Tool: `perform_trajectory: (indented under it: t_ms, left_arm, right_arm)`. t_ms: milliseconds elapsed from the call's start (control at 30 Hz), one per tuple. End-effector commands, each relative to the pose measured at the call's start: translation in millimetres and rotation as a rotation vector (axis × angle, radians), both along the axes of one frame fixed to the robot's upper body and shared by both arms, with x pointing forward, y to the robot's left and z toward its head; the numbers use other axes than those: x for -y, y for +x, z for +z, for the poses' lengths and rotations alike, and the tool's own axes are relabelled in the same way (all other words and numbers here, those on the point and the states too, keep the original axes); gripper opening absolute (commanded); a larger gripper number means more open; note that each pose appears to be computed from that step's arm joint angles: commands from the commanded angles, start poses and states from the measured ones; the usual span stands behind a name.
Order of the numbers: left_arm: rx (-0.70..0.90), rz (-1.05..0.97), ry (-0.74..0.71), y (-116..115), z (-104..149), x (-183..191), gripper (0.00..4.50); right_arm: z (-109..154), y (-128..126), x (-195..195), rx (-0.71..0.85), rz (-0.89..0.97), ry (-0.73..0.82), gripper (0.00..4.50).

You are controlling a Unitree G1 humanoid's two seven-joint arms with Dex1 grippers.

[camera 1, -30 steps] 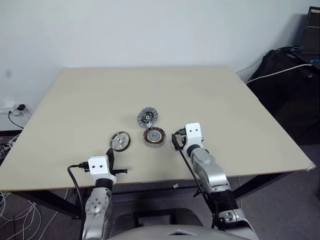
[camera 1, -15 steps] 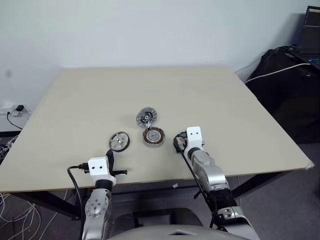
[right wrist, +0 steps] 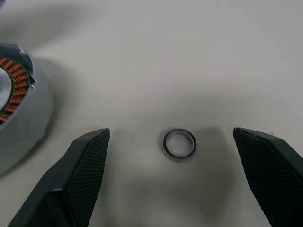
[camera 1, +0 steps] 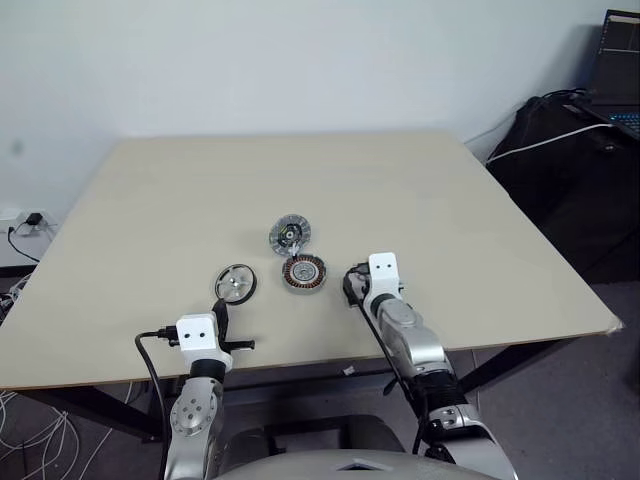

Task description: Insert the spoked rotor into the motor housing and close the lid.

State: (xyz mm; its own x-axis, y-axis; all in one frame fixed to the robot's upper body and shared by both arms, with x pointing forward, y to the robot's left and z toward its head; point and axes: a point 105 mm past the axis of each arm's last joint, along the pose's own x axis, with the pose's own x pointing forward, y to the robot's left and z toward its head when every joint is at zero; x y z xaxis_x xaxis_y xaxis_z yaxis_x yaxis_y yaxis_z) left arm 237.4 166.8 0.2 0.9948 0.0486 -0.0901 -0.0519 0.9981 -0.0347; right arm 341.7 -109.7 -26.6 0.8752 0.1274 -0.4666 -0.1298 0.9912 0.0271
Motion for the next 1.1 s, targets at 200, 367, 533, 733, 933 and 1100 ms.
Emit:
perform_trajectory:
  t_ms: [200, 367, 533, 733, 933, 1100]
  left_arm:
    - [0.049, -0.010, 0.010, 3.8, 12.5, 3.3, 0.00]
    - [0.048, -0.012, 0.010, 3.9, 12.7, 3.4, 0.00]
    - [0.048, -0.014, 0.012, 3.9, 12.8, 3.4, 0.00]
    - [0.048, -0.013, 0.013, 3.8, 12.8, 3.3, 0.00]
    - [0.047, -0.015, 0.012, 3.6, 12.9, 3.5, 0.00]
    - [0.047, -0.018, 0.012, 3.8, 12.8, 3.8, 0.00]
  right_arm:
    - [12.4, 11.9, -5.7, 0.050, 0.013, 0.008, 4.48]
    - [7.4, 12.4, -4.4, 0.032, 0.004, 0.011, 4.48]
    - [4.9, 13.1, -4.2, 0.019, -0.008, 0.027, 4.48]
    - [5.1, 13.8, -3.7, 0.020, -0.014, 0.035, 4.30]
    - [7.5, 14.4, -2.4, 0.032, -0.017, 0.032, 2.66]
    - [8.2, 14.3, -1.7, 0.038, -0.018, 0.023, 0.97]
